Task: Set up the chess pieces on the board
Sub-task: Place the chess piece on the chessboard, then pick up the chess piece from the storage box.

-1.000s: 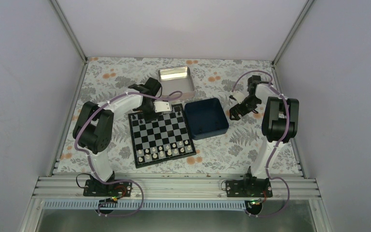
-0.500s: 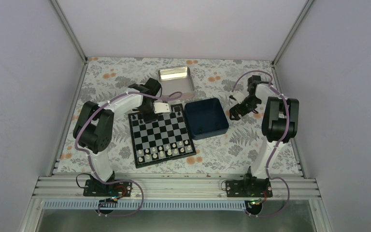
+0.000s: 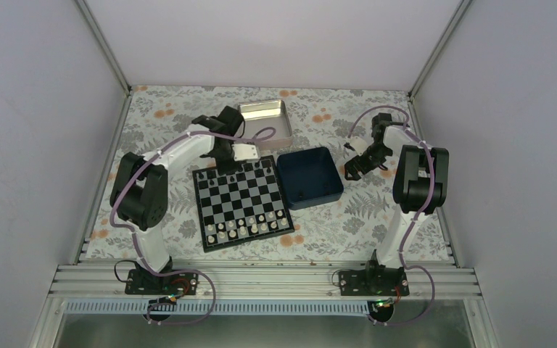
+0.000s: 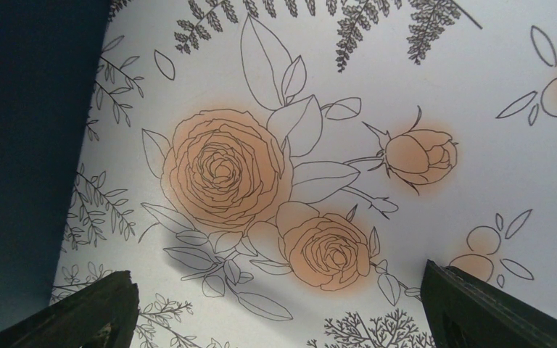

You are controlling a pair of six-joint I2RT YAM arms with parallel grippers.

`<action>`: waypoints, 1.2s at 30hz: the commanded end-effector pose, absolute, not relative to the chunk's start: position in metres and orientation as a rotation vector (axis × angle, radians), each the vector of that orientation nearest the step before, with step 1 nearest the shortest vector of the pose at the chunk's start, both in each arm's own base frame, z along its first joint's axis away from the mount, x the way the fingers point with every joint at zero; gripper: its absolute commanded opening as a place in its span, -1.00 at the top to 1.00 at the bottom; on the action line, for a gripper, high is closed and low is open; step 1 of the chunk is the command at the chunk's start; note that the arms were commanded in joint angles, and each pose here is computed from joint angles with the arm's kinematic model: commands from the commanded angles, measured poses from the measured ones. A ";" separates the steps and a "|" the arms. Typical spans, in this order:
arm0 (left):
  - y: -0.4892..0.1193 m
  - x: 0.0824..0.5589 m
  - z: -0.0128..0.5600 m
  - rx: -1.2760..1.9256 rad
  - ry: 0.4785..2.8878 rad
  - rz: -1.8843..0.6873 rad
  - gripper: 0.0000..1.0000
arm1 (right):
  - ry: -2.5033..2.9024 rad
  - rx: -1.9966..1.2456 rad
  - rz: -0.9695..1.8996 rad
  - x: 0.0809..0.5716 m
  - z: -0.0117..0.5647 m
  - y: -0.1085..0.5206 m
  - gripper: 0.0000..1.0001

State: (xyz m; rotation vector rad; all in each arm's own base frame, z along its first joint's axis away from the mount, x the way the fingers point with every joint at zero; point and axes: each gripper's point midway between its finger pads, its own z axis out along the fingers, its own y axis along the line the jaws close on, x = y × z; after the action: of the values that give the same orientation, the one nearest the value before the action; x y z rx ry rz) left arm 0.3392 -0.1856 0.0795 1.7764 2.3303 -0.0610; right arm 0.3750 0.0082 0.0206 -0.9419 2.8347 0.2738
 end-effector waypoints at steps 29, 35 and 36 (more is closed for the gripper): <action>-0.483 0.348 0.120 1.978 1.722 -0.344 0.07 | 2.917 -0.877 0.321 0.360 0.000 -0.011 -1.00; -0.489 0.340 0.094 2.041 1.706 -0.398 0.07 | 2.925 -0.871 0.327 0.359 -0.002 -0.012 -1.00; -0.488 0.338 0.091 2.052 1.707 -0.404 0.07 | 2.926 -0.871 0.329 0.359 -0.002 -0.012 -1.00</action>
State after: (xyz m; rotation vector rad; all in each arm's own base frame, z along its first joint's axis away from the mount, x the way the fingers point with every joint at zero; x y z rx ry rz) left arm 0.3499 -0.4805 0.0941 2.0145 1.7415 -0.3166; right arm 0.3767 -0.0059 0.0207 -0.8814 2.8403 0.2758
